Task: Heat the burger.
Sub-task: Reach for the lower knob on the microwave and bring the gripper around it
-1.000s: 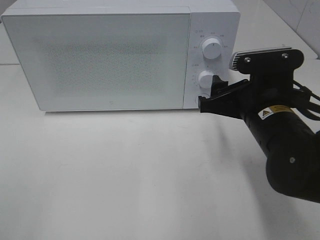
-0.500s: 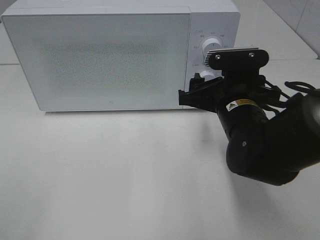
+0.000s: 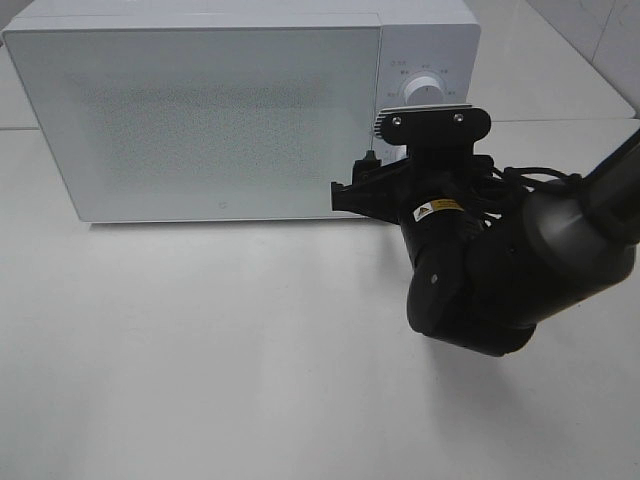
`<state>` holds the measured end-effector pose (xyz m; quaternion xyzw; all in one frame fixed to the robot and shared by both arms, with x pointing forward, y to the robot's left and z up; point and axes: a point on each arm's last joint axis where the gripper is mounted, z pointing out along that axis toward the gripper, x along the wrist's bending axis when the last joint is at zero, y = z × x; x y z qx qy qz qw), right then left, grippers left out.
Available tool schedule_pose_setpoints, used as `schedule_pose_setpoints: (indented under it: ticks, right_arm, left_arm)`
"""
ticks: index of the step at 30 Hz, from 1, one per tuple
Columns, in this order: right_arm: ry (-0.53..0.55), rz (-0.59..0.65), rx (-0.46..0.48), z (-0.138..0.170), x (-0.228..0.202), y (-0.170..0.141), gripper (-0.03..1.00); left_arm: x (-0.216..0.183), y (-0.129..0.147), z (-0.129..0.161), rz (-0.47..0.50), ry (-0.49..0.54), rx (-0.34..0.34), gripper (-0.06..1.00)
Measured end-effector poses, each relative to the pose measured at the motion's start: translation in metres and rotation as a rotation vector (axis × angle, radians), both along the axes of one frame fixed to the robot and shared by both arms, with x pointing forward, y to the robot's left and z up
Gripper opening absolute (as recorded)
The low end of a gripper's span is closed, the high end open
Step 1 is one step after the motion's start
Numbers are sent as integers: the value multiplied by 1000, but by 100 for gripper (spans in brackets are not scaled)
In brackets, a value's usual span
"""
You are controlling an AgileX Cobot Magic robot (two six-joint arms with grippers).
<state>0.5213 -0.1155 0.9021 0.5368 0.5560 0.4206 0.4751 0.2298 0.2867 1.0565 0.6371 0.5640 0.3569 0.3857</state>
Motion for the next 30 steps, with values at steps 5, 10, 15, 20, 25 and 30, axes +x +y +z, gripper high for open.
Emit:
schedule_pose_setpoints:
  ticks: [5, 10, 15, 20, 25, 30]
  right_arm:
    - [-7, -25, 8, -2, 10, -1, 77]
    - [0, -56, 3, -9, 20, -6, 77]
    - [-8, -70, 11, -12, 30, -4, 77]
    - [-11, -72, 15, -13, 32, -3, 77]
    - [-11, -73, 15, -13, 32, -3, 77]
    - [-10, -74, 14, -14, 32, -3, 77]
  left_arm:
    - [0, 0, 0, 0, 0, 0, 98]
    - [0, 0, 0, 0, 0, 0, 98]
    - [0, 0, 0, 0, 0, 0, 98]
    - [0, 0, 0, 0, 0, 0, 98]
    - [0, 0, 0, 0, 0, 0, 98]
    - [0, 0, 0, 0, 0, 0, 98]
